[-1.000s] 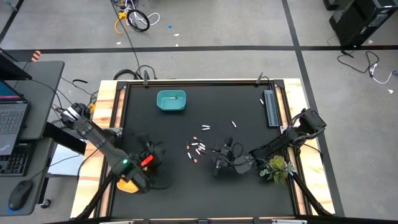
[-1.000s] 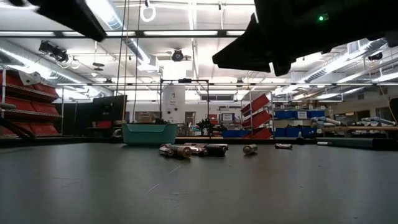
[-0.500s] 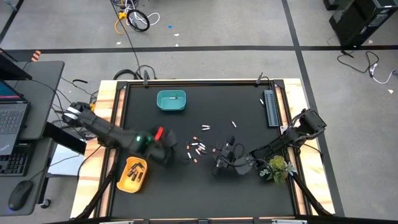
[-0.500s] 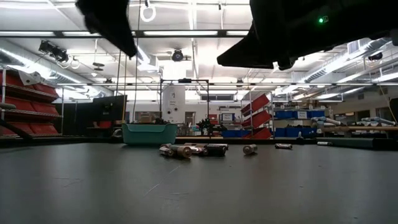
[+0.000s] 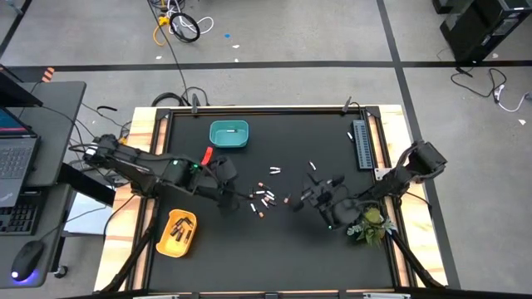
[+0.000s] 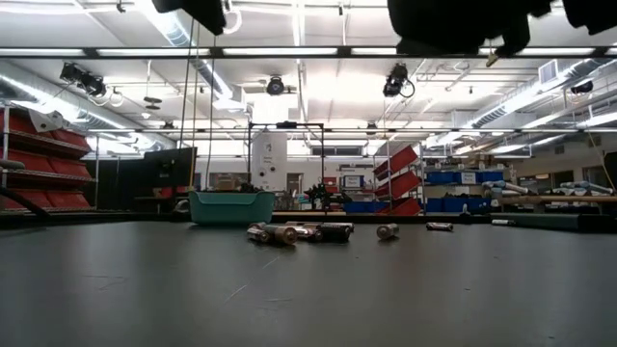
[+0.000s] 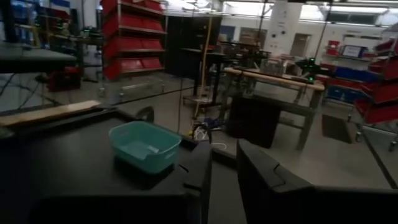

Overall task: Sort batteries
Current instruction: Put the black battery into the yellow bin

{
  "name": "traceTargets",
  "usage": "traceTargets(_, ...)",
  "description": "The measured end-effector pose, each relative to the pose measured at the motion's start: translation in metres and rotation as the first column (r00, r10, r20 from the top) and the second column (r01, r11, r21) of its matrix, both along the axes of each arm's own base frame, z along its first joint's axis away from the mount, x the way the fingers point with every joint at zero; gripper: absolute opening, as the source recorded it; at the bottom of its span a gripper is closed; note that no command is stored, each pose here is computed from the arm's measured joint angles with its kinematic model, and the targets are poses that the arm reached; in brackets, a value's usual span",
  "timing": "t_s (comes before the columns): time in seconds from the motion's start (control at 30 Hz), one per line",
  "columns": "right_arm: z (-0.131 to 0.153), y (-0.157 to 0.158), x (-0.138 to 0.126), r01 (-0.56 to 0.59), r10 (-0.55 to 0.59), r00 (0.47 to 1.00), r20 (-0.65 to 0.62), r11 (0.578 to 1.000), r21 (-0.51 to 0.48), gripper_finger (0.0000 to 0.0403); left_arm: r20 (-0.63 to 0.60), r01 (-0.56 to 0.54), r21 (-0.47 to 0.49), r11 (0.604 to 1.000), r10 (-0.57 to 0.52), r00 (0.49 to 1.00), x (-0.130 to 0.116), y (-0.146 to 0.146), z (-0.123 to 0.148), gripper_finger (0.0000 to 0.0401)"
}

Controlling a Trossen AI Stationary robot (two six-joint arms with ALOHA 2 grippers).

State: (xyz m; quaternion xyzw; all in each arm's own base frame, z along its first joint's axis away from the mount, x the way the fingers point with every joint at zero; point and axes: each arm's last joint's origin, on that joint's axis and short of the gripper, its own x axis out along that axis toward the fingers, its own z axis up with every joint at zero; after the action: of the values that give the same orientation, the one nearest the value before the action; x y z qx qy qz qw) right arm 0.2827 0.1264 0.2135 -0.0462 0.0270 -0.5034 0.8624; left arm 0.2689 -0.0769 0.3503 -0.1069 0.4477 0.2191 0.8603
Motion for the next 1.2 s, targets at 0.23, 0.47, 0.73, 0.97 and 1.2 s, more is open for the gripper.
traceTargets(0.23, 0.026, -0.020, -0.002, 0.014, -0.015, 0.998, 0.061, 1.000, 0.019, 0.0062, -0.063, 0.013, 0.076, 0.997, -0.008, 0.998, -0.006, 0.001, -0.002, 0.0080)
traceTargets(0.47, 0.024, -0.024, 0.003, -0.026, 0.022, 0.992, 0.122, 0.999, 0.033, 0.0059, -0.107, -0.006, 0.048, 0.999, 0.012, 0.994, -0.002, 0.010, -0.007, 0.0080)
traceTargets(0.73, 0.023, -0.017, 0.000, -0.061, 0.049, 0.983, 0.174, 0.996, 0.064, 0.0049, -0.277, 0.002, 0.113, 0.994, 0.030, 0.960, -0.013, 0.008, -0.017, 0.0080)
traceTargets(0.97, 0.022, -0.012, -0.002, -0.060, 0.048, 0.984, 0.173, 0.996, 0.070, 0.0048, -0.249, 0.083, 0.107, 0.991, -0.054, 0.967, -0.015, -0.011, -0.017, 0.0080)
traceTargets(1.2, 0.022, -0.011, -0.002, -0.073, 0.061, 0.983, 0.171, 0.995, 0.065, 0.0046, -0.242, 0.090, 0.070, 0.993, -0.071, 0.968, -0.013, -0.012, -0.017, 0.0080)
